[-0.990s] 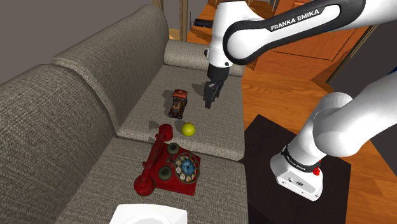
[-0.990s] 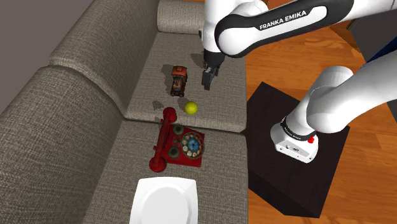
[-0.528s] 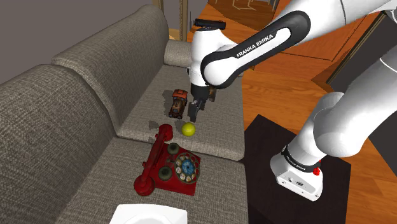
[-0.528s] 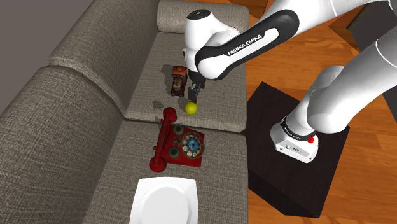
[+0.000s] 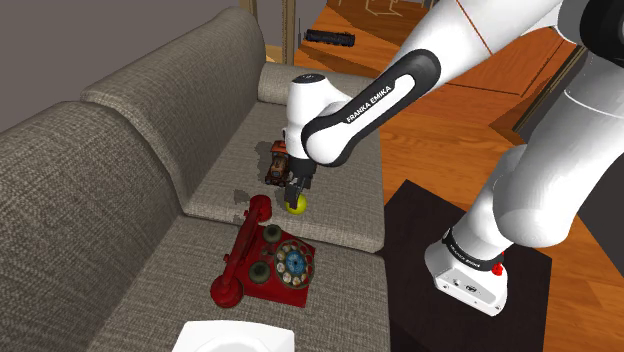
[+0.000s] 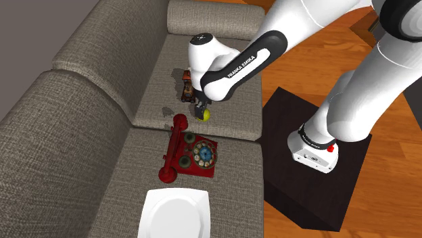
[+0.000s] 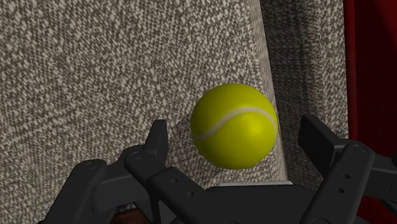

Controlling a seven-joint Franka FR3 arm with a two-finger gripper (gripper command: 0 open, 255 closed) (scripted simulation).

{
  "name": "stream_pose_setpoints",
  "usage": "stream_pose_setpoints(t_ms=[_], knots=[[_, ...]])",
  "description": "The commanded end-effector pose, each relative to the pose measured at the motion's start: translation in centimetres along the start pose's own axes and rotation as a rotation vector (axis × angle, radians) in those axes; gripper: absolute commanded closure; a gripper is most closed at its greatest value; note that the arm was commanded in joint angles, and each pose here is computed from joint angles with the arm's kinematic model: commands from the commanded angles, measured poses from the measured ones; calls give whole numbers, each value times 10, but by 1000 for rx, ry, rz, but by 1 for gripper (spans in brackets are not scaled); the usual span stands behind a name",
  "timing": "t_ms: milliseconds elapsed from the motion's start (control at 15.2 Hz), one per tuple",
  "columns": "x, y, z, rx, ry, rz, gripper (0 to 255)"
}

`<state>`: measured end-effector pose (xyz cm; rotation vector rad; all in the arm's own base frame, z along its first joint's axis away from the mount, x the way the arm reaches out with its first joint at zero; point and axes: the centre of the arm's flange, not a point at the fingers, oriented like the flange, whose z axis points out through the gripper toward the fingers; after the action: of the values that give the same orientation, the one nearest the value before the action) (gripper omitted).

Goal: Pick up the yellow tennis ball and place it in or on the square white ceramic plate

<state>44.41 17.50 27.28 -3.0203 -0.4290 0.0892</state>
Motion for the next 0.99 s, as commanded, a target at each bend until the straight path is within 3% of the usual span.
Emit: stream_pose_setpoints(t_ms=[0,594,660,924], knots=[[0,0,10,0,0,0,0],[0,0,18,0,0,0,0],[0,0,18,0,0,0,255],[-1,0,18,0,0,0,255]])
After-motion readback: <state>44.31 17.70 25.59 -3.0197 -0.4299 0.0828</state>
